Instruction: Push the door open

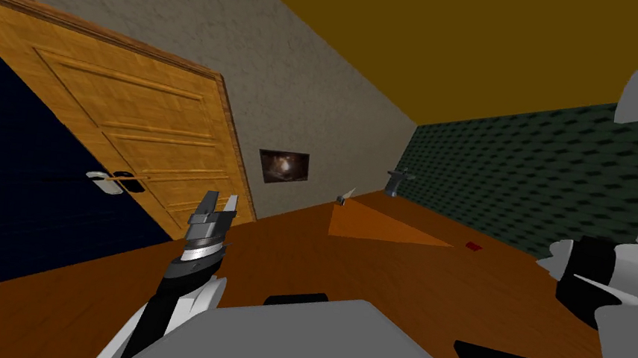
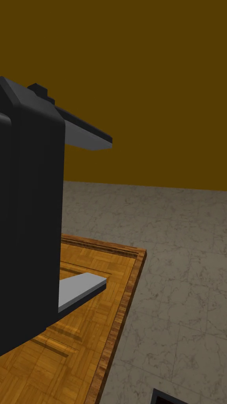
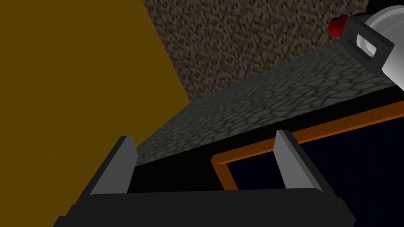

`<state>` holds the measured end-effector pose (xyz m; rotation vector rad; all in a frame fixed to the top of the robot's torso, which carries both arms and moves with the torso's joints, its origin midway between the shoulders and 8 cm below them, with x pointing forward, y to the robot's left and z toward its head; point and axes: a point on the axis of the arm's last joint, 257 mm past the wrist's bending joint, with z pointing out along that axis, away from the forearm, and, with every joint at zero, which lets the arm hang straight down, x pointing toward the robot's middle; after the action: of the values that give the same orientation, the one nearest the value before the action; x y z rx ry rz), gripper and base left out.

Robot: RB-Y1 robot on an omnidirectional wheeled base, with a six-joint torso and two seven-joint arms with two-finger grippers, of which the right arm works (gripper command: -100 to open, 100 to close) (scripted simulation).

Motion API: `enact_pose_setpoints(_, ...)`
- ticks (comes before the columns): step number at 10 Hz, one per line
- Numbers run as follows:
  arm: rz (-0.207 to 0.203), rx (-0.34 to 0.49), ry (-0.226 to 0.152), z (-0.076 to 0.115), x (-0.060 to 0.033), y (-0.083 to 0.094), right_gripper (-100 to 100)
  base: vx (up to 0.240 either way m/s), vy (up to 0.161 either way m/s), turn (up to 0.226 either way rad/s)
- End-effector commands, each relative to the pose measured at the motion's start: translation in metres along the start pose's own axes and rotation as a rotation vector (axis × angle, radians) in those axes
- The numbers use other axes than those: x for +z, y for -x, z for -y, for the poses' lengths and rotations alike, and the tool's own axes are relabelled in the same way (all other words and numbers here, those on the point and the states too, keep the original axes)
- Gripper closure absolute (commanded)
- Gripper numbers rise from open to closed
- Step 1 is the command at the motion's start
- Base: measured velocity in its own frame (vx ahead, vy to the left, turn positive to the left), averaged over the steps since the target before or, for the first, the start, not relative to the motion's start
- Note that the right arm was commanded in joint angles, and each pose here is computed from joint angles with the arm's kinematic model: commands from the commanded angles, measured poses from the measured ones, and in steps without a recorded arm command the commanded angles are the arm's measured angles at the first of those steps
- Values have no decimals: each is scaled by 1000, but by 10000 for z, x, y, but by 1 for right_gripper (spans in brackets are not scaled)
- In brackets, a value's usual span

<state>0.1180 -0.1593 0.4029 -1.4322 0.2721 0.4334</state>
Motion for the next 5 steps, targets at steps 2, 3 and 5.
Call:
enact_pose_setpoints(2, -22, -63, 29, -37, 74, 227, -100, -96, -95, 319)
enact_pose_setpoints(3, -34, -96, 44, -64, 109, 347, -100, -93, -103, 337)
enact_pose_setpoints(5, -51, -147, 64, -113, 161, 530, -100, -108, -93, 319)
